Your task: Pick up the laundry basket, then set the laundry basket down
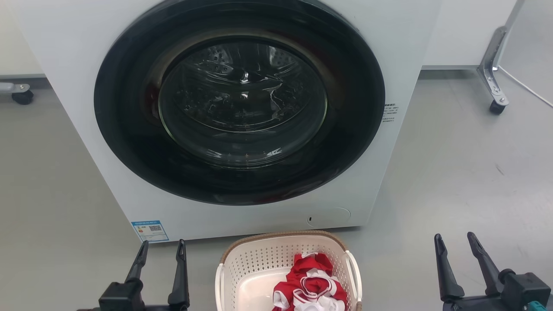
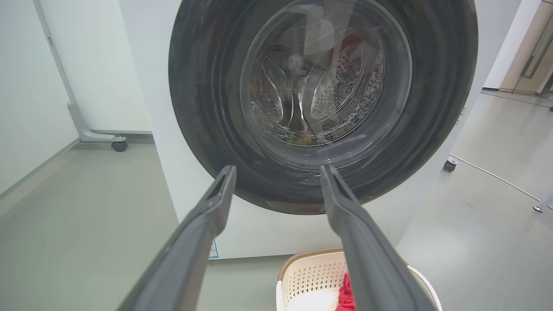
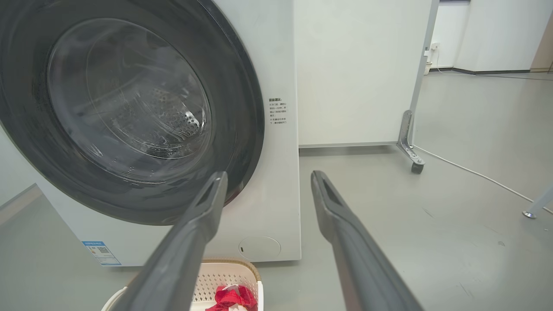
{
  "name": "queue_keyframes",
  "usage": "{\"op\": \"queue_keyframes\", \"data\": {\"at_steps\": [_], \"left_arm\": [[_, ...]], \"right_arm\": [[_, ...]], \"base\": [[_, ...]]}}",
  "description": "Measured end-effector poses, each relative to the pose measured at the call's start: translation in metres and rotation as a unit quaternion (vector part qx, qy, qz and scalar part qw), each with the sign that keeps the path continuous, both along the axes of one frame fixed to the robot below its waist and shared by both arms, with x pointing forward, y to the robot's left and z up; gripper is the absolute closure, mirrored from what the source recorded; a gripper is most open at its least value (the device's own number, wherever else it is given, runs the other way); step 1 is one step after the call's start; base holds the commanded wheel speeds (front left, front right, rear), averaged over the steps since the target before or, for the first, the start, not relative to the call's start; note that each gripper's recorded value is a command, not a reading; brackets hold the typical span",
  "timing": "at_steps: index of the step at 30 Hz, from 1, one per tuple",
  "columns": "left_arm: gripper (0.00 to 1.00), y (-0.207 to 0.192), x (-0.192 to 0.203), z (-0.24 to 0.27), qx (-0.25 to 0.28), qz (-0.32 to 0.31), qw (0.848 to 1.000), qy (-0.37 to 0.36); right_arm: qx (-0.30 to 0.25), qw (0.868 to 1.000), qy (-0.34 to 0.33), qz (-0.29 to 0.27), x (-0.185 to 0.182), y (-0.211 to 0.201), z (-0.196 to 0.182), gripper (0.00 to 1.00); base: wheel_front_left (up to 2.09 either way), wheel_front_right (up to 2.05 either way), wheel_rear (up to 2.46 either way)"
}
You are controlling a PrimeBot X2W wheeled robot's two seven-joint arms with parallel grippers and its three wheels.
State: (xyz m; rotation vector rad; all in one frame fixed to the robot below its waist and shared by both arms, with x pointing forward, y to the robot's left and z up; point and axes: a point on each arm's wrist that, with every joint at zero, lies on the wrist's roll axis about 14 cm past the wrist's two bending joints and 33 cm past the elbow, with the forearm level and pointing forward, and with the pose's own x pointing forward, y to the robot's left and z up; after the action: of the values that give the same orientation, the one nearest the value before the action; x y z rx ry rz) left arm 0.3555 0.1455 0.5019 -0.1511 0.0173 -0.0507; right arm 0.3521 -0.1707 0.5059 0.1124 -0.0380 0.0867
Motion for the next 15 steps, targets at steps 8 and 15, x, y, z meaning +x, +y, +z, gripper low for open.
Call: {"op": "queue_keyframes", "data": {"at_steps": [8, 15], "left_arm": [[1.00, 0.001, -0.006, -0.017, -0.006, 0.002, 1.000, 0.029], [1.00, 0.006, -0.005, -0.023, -0.042, 0.010, 0.998, 0.047]], "right_arm": [[0.015, 0.999, 0.034, -0.003, -0.008, 0.004, -0.020, 1.00], [0.055, 0.997, 0.051, -0.018, -0.006, -0.004, -0.024, 1.00]], "base": [[0.00, 0.00, 0.00], [0.00, 0.00, 0.00]]}}
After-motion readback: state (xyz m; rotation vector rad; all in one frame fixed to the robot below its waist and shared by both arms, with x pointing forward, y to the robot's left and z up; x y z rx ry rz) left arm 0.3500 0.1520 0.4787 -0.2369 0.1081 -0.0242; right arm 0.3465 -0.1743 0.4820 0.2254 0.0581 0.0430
